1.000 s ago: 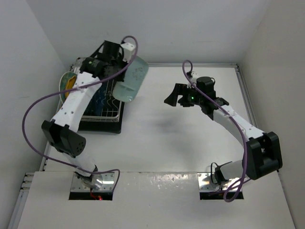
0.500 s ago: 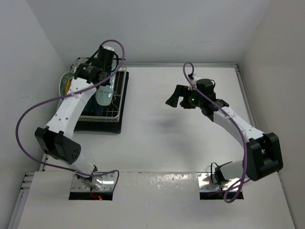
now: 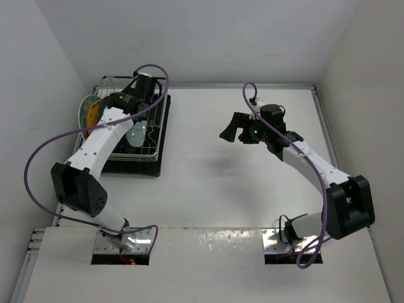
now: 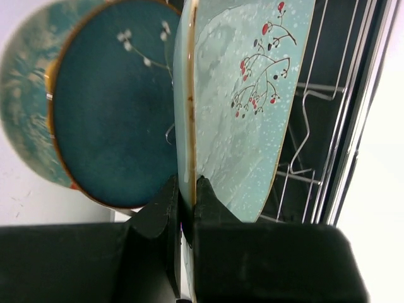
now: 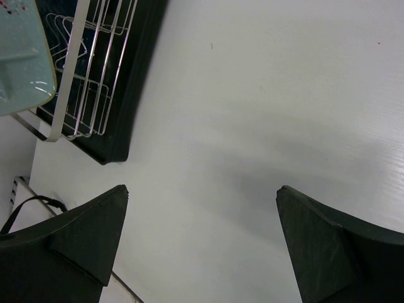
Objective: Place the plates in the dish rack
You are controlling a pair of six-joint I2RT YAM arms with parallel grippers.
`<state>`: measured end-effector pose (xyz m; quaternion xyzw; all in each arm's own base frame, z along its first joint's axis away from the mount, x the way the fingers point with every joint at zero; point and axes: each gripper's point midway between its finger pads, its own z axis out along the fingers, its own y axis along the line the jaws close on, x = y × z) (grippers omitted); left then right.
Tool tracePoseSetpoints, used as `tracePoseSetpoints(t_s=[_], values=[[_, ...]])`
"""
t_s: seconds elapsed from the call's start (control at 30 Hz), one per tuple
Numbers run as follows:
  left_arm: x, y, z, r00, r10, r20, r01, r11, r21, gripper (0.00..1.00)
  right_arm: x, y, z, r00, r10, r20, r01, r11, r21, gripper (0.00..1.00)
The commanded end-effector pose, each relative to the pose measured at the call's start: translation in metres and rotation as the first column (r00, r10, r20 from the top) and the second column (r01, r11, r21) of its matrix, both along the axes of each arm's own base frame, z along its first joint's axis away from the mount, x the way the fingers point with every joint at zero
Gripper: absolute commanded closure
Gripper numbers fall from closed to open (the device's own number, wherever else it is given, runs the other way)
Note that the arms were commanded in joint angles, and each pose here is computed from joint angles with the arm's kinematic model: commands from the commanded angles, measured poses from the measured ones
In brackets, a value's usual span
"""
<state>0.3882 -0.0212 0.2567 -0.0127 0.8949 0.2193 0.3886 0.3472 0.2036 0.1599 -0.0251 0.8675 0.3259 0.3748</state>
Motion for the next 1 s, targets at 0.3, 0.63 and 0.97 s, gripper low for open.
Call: tracePoseSetpoints(t_s=[0.3,0.63,0.97], values=[[0.025,-0.008,-0.004,0.995,-0.004,0.099,0.007,0.999,-0.033,1.00,-0.002,-0.006,0.005,1.000,-0.017,0.018,0.017,1.000,0.009,0.00],[0.032,0.001,-0.022,0.986,0.125,0.111,-0.119,0.991,-0.053,1.00,-0.006,-0.010,0.001,1.000,-0.020,0.013,0.020,1.000,-0.006,0.00],[0.012,0.012,0.000,0.973,0.187,0.134,-0.180,0.982,-0.063,1.00,-0.004,-0.010,-0.002,1.000,-0.022,-0.001,0.022,1.000,-0.005,0.00]])
